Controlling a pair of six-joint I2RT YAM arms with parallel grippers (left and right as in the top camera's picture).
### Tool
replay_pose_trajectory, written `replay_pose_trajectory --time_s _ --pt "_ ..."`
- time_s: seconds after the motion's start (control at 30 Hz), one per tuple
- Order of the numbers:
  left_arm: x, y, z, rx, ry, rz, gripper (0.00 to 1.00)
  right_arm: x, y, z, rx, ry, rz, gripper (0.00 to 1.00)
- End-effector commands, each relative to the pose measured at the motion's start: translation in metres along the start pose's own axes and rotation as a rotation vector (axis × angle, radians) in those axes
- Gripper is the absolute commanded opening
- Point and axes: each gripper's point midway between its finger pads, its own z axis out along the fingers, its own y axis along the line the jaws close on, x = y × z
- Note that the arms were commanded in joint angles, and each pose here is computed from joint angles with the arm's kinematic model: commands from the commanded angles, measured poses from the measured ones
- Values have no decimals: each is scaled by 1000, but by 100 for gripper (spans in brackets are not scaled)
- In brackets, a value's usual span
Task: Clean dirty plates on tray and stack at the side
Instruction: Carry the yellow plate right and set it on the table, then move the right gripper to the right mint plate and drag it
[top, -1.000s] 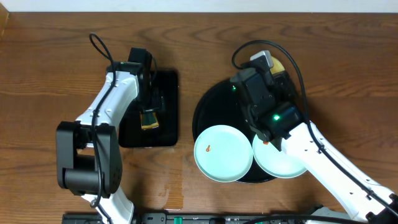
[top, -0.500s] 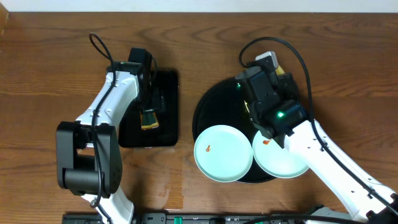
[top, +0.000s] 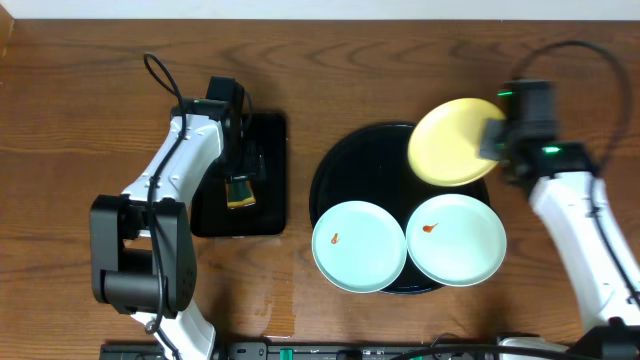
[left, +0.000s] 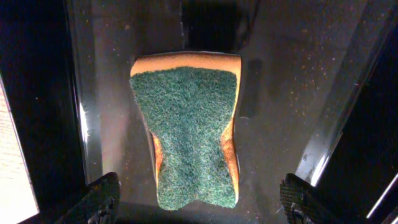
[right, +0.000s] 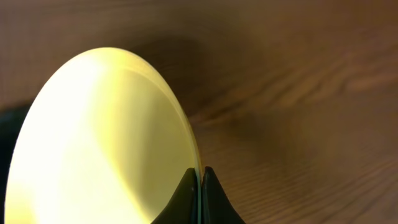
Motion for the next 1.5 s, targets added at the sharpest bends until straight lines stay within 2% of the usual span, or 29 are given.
replay_pose_trajectory --time_s 0.0,0.2,0.33,0.63,0.7,0.73,0.8,0.83,0.97,1.07,1.2,1.33,1.47 --pt "-5 1 -6 -3 -22 4 83 -5 -17 4 -163 53 223 1" --pt "-5 1 -6 -3 -22 4 83 3 -116 18 -30 79 449 1" --pt "-5 1 -6 -3 -22 4 83 35 -167 35 60 178 577 1" --pt "-5 1 -6 -3 -22 5 83 86 -218 75 144 320 768 1" --pt "-5 1 -6 -3 -22 4 83 90 -220 78 141 331 773 7" --pt "-5 1 -6 -3 -22 4 83 90 -220 77 140 330 767 18" --pt "-5 1 -6 -3 -22 5 83 84 -213 76 93 319 761 43" --pt "-5 1 -6 -3 -21 5 83 77 -205 73 37 305 761 52" --pt "-5 1 -6 -3 -22 4 83 47 -170 55 -181 240 763 75" --pt "-5 1 -6 -3 -22 4 83 21 -131 26 -364 187 697 76" --pt "-5 1 -6 -3 -22 4 83 14 -79 -13 -452 167 504 74" --pt "-5 1 -6 -3 -22 4 83 39 -22 -38 -460 260 311 69" --pt "-5 1 -6 -3 -22 4 83 80 19 -45 -409 406 130 61"
